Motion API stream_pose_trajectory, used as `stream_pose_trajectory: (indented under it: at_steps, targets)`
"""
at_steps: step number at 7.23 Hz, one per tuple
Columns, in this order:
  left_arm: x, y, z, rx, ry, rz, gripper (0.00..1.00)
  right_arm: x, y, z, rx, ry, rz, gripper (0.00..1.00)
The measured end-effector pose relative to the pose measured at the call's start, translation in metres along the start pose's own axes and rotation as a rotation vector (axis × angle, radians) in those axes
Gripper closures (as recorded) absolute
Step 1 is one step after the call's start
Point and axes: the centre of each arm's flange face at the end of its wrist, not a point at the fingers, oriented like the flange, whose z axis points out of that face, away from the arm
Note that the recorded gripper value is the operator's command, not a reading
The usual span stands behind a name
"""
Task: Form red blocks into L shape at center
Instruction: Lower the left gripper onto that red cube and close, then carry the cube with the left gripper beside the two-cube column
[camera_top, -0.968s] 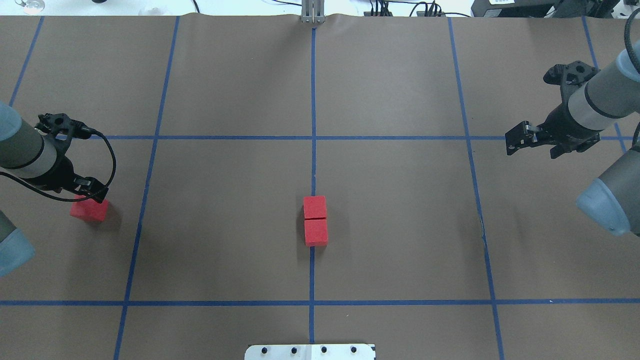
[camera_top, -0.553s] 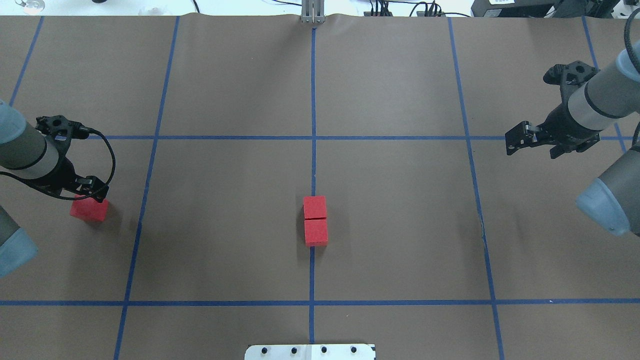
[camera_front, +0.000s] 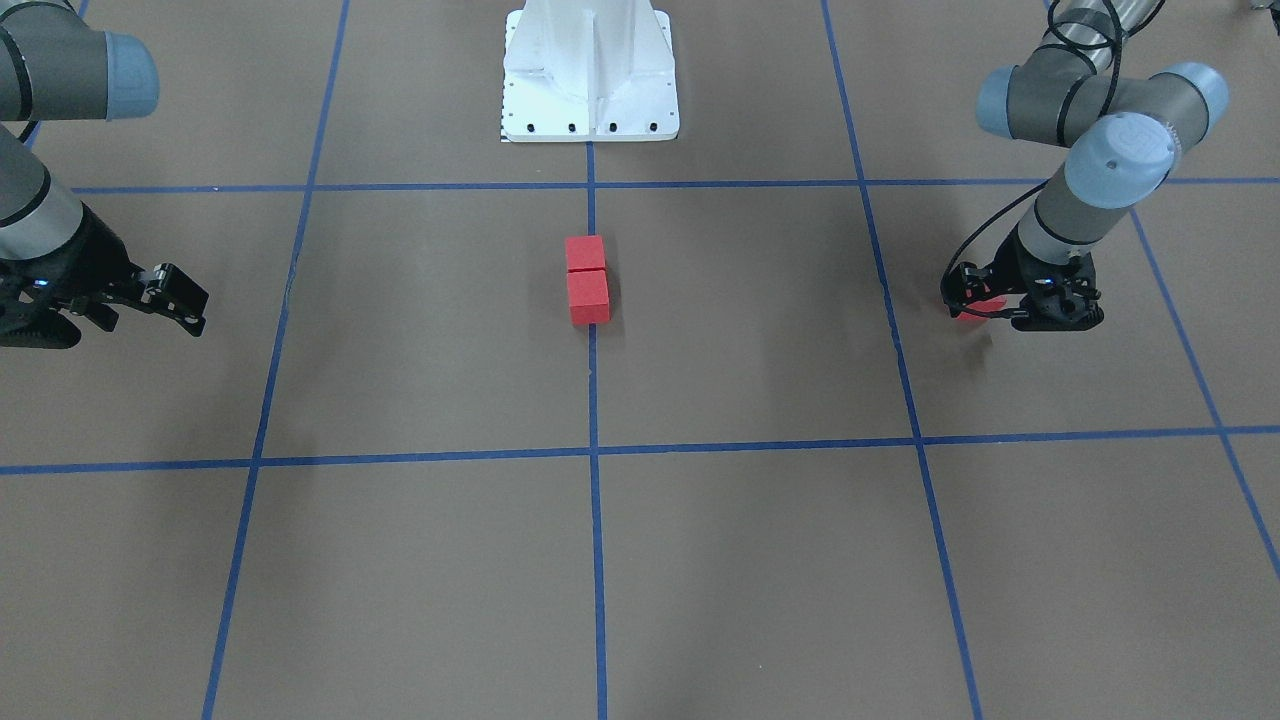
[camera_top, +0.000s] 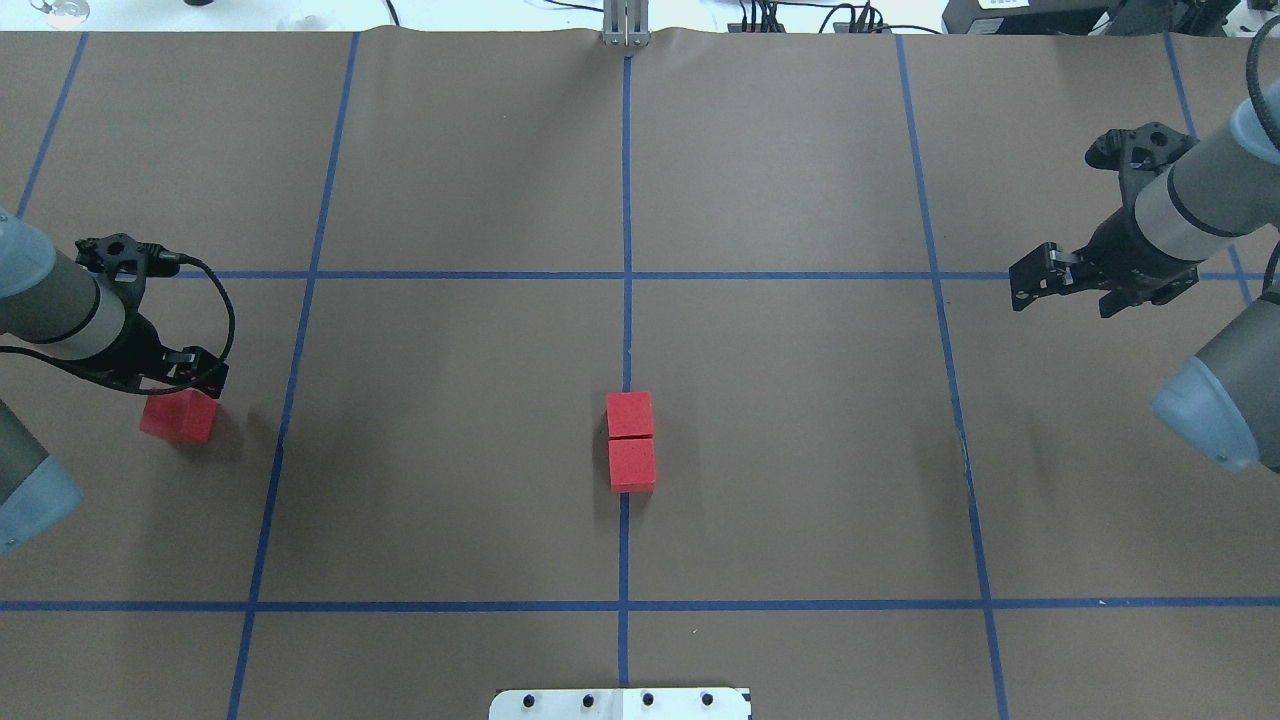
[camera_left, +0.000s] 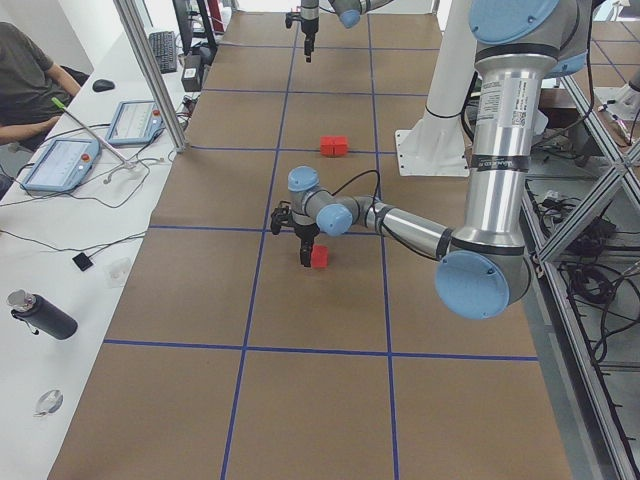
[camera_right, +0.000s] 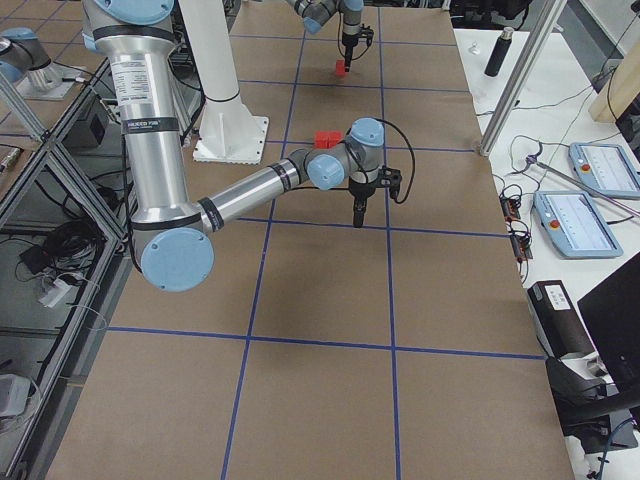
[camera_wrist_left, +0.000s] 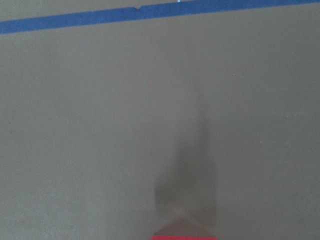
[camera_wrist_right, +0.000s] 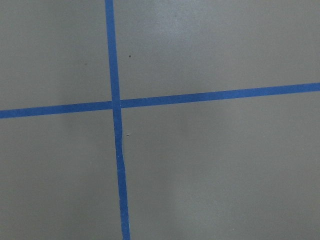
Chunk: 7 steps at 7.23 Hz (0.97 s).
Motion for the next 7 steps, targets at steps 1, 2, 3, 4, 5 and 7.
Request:
stream_pose_trajectory:
  at_steps: [1, 2, 3, 4, 5, 7]
  targets:
    - [0.001, 0.000, 0.002, -0.016, 0.015, -0.004, 0.17, 0.000, 0.000, -0.001, 0.001, -0.001, 0.000, 0.00]
    - [0.003, 0.001, 0.003, -0.032, 0.030, -0.005, 0.23, -0.001, 0.000, -0.001, 0.001, -0.003, 0.000, 0.00]
    - [0.005, 0.002, 0.003, -0.050, 0.046, -0.006, 0.91, -0.002, 0.001, -0.002, -0.003, -0.008, -0.001, 0.00]
    - [0.006, 0.004, 0.003, -0.069, 0.064, -0.006, 1.00, -0.003, 0.002, -0.002, -0.010, -0.015, -0.001, 0.00]
    - [0.010, 0.004, 0.001, -0.083, 0.082, -0.004, 1.00, -0.003, 0.002, -0.003, -0.013, -0.019, 0.000, 0.00]
    - [0.037, -0.007, -0.014, -0.090, 0.118, 0.004, 1.00, -0.003, 0.002, -0.003, -0.015, -0.020, 0.001, 0.00]
